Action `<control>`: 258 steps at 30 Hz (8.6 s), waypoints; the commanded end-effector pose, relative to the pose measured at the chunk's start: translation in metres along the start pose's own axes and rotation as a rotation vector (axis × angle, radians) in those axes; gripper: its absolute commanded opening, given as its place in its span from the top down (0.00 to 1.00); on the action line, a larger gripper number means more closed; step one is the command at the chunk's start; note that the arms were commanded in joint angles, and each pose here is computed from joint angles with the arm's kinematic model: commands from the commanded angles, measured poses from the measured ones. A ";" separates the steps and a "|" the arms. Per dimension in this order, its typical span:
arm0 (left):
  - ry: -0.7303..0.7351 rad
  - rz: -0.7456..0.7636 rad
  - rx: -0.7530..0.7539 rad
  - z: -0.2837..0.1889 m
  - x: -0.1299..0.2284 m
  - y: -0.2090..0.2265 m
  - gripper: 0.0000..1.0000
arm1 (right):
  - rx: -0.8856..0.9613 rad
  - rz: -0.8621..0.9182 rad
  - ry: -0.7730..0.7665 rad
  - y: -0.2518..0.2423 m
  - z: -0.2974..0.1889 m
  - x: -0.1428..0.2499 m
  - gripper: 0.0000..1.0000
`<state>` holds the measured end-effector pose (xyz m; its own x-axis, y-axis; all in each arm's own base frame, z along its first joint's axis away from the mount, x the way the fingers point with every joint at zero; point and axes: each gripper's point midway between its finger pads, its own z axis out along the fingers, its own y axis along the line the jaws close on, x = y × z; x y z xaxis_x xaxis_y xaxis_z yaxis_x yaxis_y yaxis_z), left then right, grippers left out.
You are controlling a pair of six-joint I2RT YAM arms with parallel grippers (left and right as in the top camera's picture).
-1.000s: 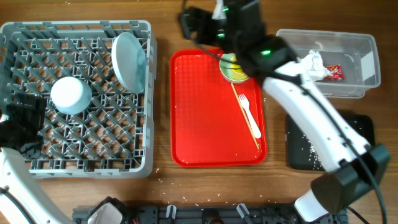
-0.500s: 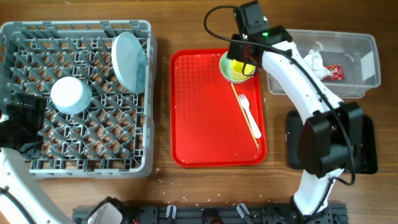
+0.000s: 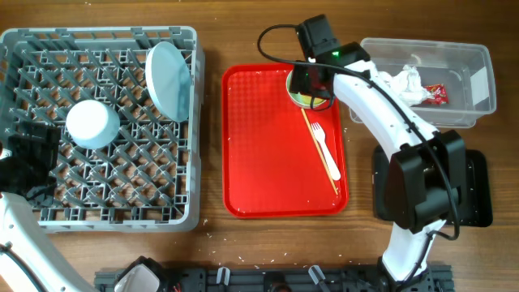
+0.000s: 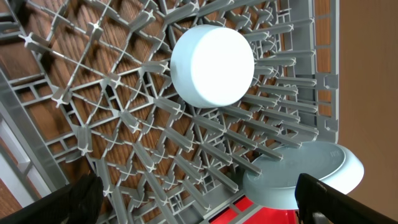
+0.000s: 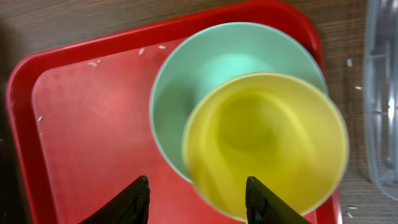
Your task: Sort waste into correct bins and load items into the dishwasher rack
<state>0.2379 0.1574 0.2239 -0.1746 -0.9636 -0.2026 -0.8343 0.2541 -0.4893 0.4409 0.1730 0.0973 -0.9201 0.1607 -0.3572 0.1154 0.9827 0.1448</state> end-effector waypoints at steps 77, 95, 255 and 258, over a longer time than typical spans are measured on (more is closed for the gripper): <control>0.262 1.795 0.533 0.126 0.504 -0.248 0.96 | 0.149 0.420 -0.187 -0.185 -0.183 -0.022 0.00; 0.569 0.572 0.458 -0.053 0.143 -0.190 0.96 | 0.149 0.420 -0.187 -0.185 -0.183 -0.022 0.00; 0.321 1.981 0.456 0.171 0.521 -0.210 0.90 | 0.149 0.420 -0.187 -0.185 -0.183 -0.022 0.00; 0.341 1.987 0.430 0.172 0.519 -0.204 0.90 | 0.149 0.420 -0.187 -0.185 -0.183 -0.022 0.00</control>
<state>0.4059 -0.3825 0.0507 -0.5953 0.6571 -0.4624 0.7347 0.6781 0.0177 0.3701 -0.0278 0.2476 -0.7077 0.5411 -0.4542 0.5186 0.8345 0.1863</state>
